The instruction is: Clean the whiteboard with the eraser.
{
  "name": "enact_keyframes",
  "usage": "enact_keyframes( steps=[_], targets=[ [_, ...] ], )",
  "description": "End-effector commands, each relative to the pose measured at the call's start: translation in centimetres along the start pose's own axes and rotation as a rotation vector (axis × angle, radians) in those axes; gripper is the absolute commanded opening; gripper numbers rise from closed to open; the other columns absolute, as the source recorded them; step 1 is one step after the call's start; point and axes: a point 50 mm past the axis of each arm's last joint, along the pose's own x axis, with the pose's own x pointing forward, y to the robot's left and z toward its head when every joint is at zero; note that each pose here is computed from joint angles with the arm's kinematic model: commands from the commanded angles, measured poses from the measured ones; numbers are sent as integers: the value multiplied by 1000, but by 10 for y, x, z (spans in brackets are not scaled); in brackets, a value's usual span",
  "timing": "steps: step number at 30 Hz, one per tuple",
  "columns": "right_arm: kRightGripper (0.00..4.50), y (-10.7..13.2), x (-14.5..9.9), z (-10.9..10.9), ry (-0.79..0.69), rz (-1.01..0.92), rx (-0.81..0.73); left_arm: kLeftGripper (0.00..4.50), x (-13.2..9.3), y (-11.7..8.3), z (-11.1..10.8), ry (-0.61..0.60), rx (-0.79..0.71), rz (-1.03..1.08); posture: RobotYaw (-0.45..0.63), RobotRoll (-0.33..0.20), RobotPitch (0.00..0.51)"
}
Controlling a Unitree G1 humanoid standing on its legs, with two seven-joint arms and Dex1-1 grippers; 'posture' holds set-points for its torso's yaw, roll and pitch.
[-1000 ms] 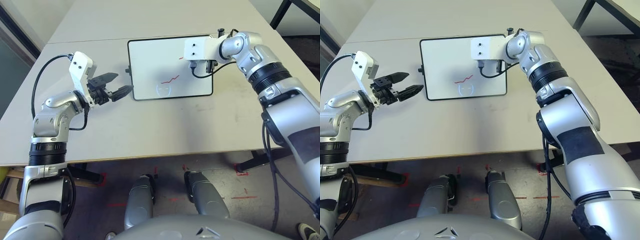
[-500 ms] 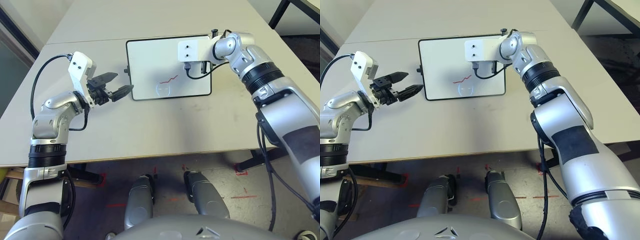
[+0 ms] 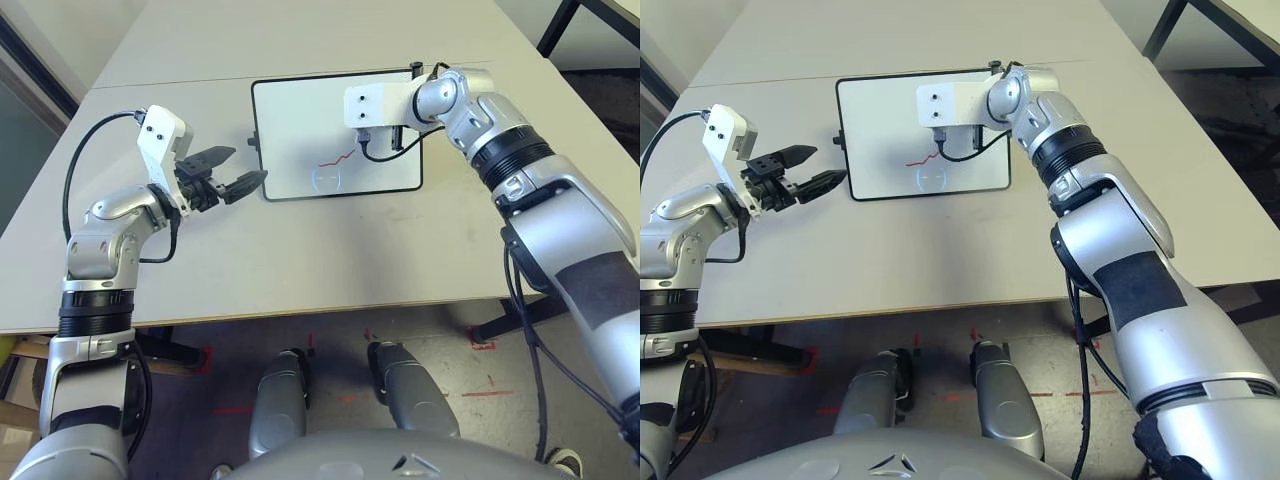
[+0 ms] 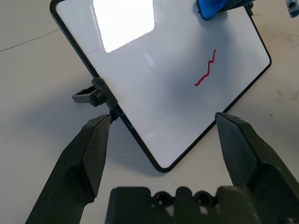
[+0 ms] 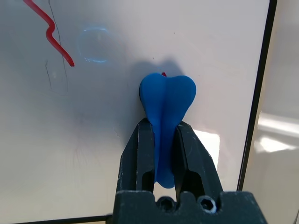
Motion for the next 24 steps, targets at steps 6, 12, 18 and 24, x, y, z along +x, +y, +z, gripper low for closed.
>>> enact_keyframes(
  steps=[6, 12, 18, 24],
  targets=[
    [348, 9, 8, 5, 17, 38, -18, 4500, -1, -3, -1, -11, -3, -4, -106, 0, 178],
    [348, 7, 6, 0, 43, 38, -22, 4500, 0, -3, -1, -13, -2, -3, -105, 0, 176],
    [348, 5, 2, -12, 75, 37, -23, 4500, 1, -3, -1, -14, -2, -6, -109, 0, 173],
    [347, 5, -1, -22, 102, 36, -16, 4500, 2, -3, 0, -14, 0, -12, -118, 0, 172]
  ],
)
